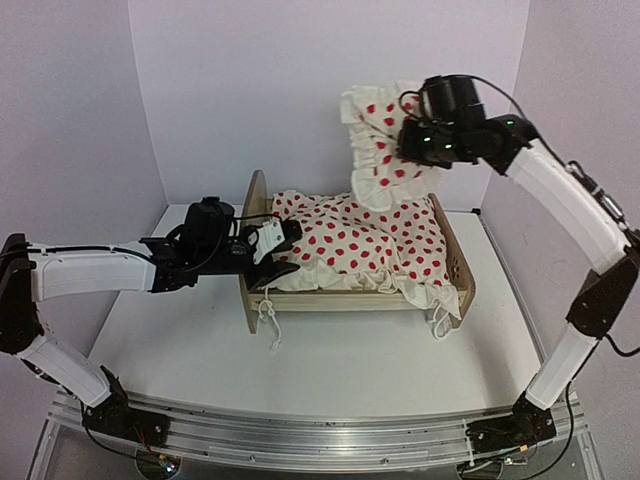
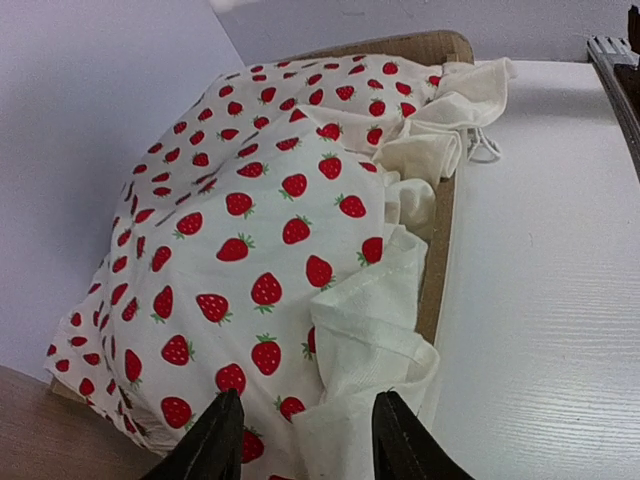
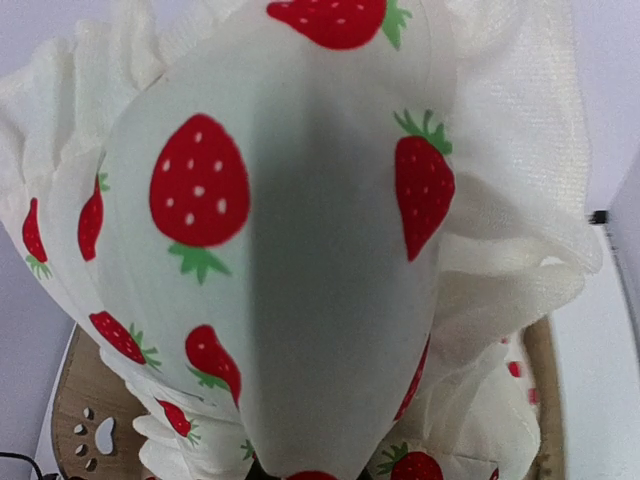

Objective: Set up the pet bed

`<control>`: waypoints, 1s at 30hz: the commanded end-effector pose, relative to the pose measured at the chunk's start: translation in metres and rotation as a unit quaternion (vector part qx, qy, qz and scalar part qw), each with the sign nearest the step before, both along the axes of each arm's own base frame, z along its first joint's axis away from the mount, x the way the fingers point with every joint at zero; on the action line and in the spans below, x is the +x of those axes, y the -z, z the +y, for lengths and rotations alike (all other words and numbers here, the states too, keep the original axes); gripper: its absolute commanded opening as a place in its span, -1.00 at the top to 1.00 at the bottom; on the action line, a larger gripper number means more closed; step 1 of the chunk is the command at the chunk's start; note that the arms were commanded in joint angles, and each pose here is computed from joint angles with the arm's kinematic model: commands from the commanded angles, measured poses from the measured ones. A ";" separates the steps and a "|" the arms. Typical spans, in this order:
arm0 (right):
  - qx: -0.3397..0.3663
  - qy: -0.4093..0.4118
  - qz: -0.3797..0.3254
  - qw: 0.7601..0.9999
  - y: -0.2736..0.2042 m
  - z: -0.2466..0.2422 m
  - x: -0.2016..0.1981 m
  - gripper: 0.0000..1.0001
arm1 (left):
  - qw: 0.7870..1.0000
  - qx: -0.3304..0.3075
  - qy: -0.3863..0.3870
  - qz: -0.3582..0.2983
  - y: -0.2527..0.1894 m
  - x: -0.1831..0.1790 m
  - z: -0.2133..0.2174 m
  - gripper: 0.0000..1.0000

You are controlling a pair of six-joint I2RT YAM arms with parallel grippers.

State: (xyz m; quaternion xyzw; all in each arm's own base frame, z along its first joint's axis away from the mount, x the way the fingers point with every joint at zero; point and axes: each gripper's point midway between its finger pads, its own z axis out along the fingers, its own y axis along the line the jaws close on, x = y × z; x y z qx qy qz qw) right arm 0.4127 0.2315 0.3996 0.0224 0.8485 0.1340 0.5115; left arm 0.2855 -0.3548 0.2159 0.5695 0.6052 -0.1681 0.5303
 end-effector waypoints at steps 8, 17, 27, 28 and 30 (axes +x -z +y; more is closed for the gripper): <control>0.238 -0.051 0.044 0.969 0.049 0.168 0.035 1.00 | 0.973 -0.214 -0.076 0.031 -0.186 0.034 0.026 -0.23; 0.304 -0.052 0.133 0.942 0.103 0.223 0.024 1.00 | 0.970 -0.199 -0.137 0.006 -0.184 0.044 0.052 -0.25; 0.284 -0.092 0.191 0.935 0.145 0.259 0.013 -0.18 | 0.971 -0.195 -0.142 0.004 -0.180 0.046 0.052 -0.29; 0.277 -0.104 0.176 0.939 0.135 0.261 0.015 -0.39 | 0.970 -0.194 -0.144 0.003 -0.180 0.046 0.053 -0.30; 0.256 -0.117 0.142 0.949 0.117 0.256 0.017 -0.88 | 0.970 -0.193 -0.148 -0.002 -0.181 0.048 0.055 -0.30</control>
